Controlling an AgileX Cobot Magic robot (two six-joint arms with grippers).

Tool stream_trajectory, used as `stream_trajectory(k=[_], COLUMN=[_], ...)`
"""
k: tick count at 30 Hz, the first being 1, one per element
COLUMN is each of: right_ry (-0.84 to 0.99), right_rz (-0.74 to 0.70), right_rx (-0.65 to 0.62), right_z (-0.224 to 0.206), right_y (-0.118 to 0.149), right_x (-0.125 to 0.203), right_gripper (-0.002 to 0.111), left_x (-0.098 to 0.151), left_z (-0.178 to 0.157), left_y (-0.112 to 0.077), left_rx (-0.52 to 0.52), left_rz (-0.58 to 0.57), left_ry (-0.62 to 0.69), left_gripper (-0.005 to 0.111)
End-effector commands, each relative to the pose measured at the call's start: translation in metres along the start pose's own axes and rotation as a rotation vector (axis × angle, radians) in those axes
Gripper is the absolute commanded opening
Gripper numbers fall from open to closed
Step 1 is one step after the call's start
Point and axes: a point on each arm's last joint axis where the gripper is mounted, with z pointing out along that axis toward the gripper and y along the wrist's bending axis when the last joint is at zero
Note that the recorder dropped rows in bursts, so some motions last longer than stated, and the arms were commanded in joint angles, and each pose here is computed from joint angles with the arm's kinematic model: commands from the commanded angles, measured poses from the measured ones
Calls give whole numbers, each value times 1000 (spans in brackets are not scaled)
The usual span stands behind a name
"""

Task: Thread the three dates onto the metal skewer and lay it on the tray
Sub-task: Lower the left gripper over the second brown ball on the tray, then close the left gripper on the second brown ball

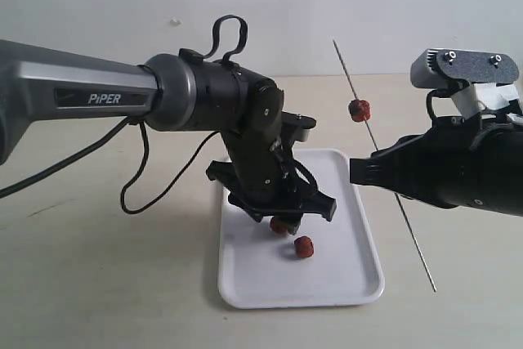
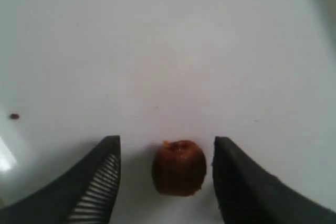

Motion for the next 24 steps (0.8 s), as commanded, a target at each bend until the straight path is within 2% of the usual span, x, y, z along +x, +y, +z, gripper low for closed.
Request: stream_trajectory(k=[1, 4, 9, 18, 24], right_ry=[-3, -3, -3, -3, -3], right_rz=[-18, -19, -24, -28, -28], right_rx=[0, 0, 0, 0, 0], right_z=[-2, -2, -2, -2, -2], right_y=[0, 0, 0, 0, 0], right_x=[1, 1, 1, 1, 1], right_gripper=[0, 0, 0, 0, 0], left_x=[-3, -3, -3, -2, 3], left_z=[-2, -1, -1, -1, -1], left_y=[-2, -2, -2, -2, -1], left_rx=[2, 3, 3, 4, -6], left_rz=[-4, -4, 15, 16, 14], left_ry=[-22, -27, -27, -18, 34], left_gripper=[52, 50, 38, 38, 38])
